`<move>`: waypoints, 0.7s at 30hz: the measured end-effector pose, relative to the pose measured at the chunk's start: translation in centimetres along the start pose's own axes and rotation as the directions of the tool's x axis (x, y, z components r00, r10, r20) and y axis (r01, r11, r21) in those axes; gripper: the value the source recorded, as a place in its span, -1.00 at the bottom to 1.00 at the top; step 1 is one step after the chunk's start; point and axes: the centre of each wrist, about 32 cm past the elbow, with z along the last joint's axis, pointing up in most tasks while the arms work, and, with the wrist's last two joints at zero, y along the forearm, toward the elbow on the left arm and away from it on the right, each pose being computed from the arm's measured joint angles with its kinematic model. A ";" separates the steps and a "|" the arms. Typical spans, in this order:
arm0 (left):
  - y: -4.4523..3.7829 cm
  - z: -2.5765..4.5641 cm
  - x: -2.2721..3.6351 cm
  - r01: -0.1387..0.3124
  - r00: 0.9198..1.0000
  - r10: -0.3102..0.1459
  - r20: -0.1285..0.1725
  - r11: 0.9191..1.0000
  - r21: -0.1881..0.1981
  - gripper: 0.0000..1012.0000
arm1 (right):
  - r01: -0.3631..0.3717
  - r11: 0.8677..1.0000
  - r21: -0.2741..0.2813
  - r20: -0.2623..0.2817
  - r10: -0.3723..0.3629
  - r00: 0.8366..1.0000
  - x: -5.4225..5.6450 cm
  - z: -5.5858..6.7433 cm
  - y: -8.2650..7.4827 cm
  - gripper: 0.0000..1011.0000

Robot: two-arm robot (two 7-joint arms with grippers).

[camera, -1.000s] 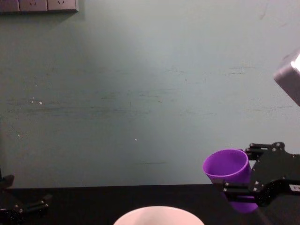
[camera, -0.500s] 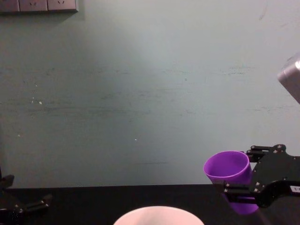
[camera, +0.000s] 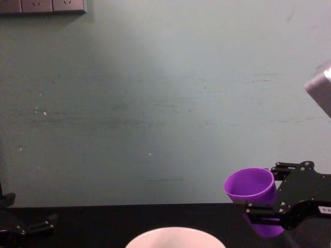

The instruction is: Pick up the cup and pour the mung beans from the cup into the bowl.

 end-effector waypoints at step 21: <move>0.00 0.00 0.00 0.000 1.000 0.000 0.000 1.000 0.000 0.98 | 0.055 0.985 0.161 -0.389 0.012 0.921 1.1 -8.5 -1.7 0.43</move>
